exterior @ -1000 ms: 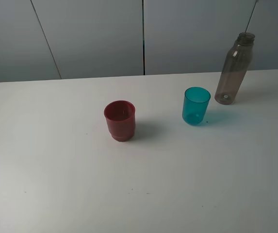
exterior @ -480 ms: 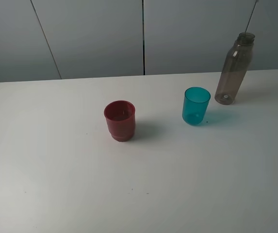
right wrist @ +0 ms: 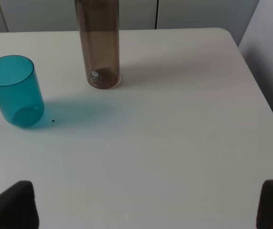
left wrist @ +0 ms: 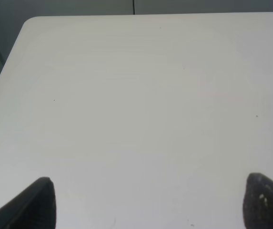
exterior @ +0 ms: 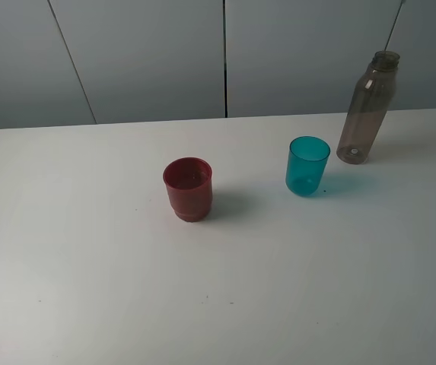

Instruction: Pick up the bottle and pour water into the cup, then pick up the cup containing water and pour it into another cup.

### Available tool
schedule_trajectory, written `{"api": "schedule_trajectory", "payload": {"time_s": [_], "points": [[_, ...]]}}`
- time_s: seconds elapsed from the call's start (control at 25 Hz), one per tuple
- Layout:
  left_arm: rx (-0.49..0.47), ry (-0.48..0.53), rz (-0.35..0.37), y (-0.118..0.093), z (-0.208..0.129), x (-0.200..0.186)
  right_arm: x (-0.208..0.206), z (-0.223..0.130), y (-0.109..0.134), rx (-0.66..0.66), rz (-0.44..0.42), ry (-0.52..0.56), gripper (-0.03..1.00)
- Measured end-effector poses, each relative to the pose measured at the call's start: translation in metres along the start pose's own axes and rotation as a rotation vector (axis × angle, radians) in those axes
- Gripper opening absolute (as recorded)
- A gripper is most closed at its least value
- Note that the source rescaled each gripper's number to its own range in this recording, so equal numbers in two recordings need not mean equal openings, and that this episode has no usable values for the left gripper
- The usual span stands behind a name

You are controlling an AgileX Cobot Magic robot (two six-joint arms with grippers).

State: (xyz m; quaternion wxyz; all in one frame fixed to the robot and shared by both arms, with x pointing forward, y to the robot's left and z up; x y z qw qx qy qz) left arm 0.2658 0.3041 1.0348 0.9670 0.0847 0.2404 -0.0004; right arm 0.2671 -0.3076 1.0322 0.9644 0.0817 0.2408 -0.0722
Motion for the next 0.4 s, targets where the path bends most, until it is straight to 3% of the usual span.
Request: {"api": "schedule_trajectory", "payload": {"time_s": [0.24, 0.4], "points": [[0.0, 0.0, 0.0, 0.0, 0.0, 0.0, 0.0002, -0.0003, 0.0029, -0.047, 0.082, 0.012, 1.0], [0.0, 0.0, 0.0, 0.0, 0.0, 0.0, 0.0002, -0.0003, 0.0032, -0.052, 0.092, 0.013, 1.0]]}}
Point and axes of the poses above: a point on each arm's last joint axis where the gripper is mounted, x pointing out along that axis toward the gripper, y along the wrist's bending axis when the last joint is at zero, z = x × y, the point moved 4 cm from there along x, pointing out along that axis toward the gripper, and after that the axes turned 11 degrees about x, right-handed, at the moved point
